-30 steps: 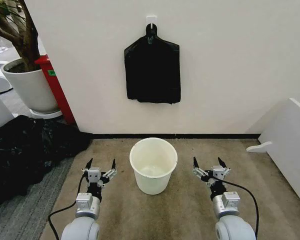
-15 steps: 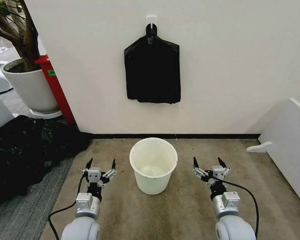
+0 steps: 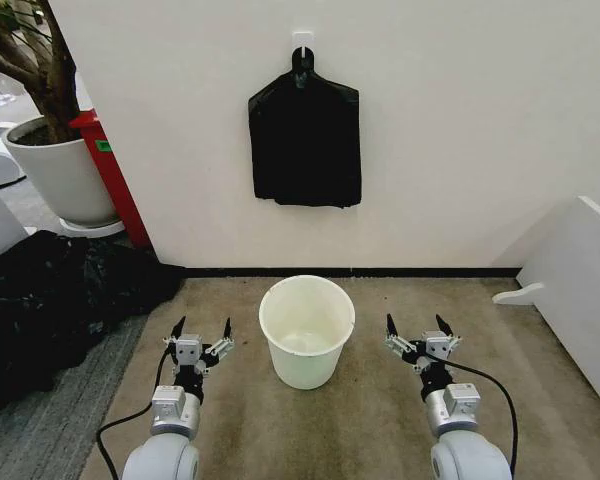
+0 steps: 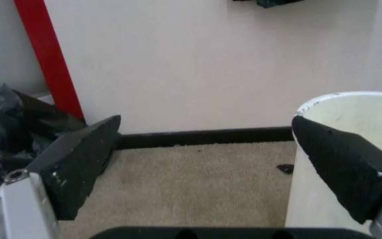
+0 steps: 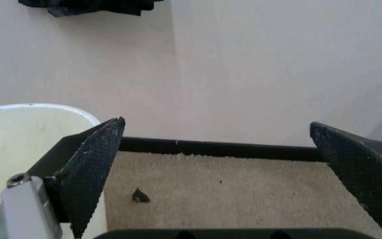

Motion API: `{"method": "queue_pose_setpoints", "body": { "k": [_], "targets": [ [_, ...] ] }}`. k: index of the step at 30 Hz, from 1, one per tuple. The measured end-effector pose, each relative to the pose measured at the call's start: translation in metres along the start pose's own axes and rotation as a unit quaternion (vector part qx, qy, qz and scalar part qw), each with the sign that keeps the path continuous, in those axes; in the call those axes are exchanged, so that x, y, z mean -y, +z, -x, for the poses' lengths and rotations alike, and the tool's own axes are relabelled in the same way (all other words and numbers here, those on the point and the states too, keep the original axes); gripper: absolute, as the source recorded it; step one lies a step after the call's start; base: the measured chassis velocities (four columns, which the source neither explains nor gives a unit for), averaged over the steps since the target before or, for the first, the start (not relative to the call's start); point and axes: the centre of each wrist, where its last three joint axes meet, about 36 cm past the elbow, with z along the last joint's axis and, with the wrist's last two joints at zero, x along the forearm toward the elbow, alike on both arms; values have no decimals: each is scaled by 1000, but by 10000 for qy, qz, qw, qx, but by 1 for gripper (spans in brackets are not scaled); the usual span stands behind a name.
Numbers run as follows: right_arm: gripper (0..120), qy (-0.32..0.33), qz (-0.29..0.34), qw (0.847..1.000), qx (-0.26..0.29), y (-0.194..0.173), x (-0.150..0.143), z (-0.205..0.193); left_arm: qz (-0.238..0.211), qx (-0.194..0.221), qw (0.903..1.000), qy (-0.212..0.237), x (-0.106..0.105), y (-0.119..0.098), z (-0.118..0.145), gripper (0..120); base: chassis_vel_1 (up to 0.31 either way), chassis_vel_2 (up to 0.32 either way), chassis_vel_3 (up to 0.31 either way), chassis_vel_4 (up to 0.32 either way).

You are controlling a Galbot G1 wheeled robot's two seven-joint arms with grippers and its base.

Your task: Place the garbage bag over the trash bin.

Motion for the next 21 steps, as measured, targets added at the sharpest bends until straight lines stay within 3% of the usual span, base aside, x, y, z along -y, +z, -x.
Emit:
{"method": "queue_pose_setpoints", "body": {
  "k": [4, 7, 11, 15, 17, 21],
  "targets": [
    [100, 99, -22, 9998, 165, -2, -1, -1, -108, 117, 9999, -35, -2, -3, 4, 100, 0, 0, 0, 0],
    [100, 409, -71, 9966, 711, -9, -5, -4, -419, 536, 9976, -159, -9, -17, 18, 100, 0, 0, 0, 0],
    [100, 897, -35, 9834, 1577, -21, -12, -9, -950, 1157, 9882, -338, -20, -41, 37, 100, 0, 0, 0, 0],
    [100, 1120, 37, 9734, 2000, -27, -15, -11, -1291, 1518, 9790, -430, -27, -56, 48, 100, 0, 0, 0, 0],
    [100, 900, -65, 9748, 2039, -18, -12, -1, -1038, 1902, 9755, -378, -38, -57, 59, 100, 0, 0, 0, 0],
    [100, 602, 61, 9795, 1923, -18, -11, 12, -788, 2027, 9759, -203, -44, -53, 63, 100, 0, 0, 0, 0]
  ]
}}
